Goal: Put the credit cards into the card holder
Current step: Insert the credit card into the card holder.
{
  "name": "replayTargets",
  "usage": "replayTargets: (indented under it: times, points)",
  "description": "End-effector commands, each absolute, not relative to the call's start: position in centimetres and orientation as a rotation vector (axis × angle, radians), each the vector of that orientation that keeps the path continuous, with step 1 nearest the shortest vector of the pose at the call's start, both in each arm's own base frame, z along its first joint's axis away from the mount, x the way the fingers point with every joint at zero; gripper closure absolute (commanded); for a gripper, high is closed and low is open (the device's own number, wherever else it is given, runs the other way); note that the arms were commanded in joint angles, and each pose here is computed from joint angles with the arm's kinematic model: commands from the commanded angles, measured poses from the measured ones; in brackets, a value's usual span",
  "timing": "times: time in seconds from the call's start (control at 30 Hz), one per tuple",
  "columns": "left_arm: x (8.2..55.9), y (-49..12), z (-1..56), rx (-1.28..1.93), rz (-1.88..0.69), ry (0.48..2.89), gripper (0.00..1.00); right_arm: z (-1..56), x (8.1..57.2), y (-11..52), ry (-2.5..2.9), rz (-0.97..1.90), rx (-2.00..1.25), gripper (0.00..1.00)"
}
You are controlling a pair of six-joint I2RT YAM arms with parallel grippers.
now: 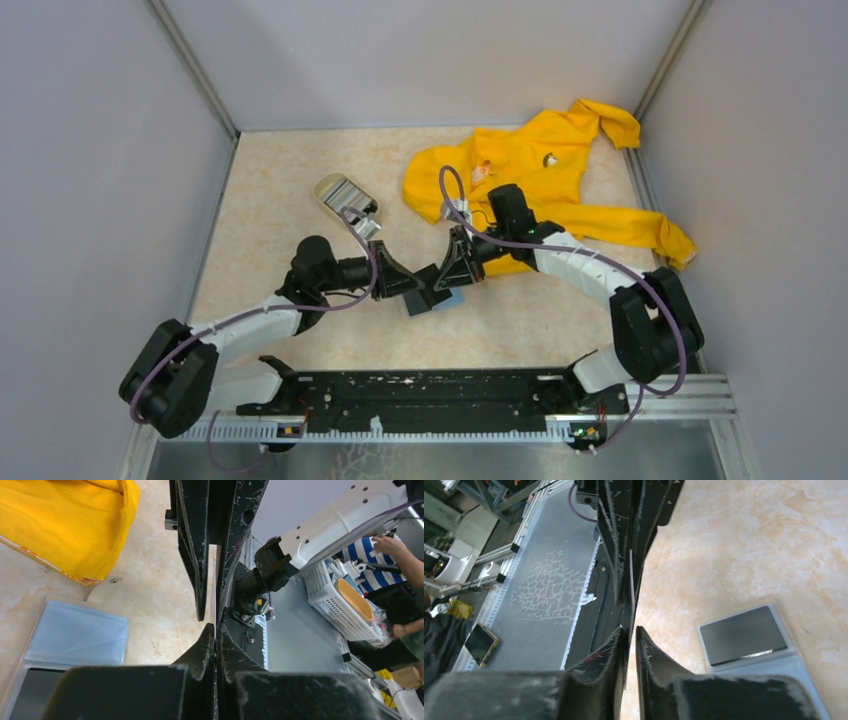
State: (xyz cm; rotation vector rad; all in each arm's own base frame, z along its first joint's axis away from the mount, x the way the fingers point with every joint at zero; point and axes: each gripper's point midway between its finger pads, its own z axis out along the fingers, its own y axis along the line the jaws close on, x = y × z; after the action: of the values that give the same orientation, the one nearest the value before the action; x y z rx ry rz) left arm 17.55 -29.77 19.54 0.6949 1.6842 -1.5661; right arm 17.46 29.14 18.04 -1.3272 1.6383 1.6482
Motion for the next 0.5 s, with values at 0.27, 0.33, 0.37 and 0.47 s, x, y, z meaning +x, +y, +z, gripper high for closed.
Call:
replayTargets:
  times: [0.27,0.33,0.37,0.47]
  points:
    - [17.5,-26.6,13.3,0.38,-1.558,1.956,1.0,15.4,23.3,26.1,1.446,0.82,-1.649,0.5]
    - [17.4,-26.4,12.6,0.307,-1.582,1.978,1.0,13.5,22.9,25.1,1.292,0.696,-1.784,0.45]
    - [17.6,-26.3,12.1,0.267,-1.589,1.998,1.0,12.0,22.2,24.4,1.22,0.652,-1.857,0.4]
    - [18.1,-26.3,11.0,0.193,-1.597,2.057,1.0,10.1,21.8,23.6,1.086,0.555,-1.963,0.32]
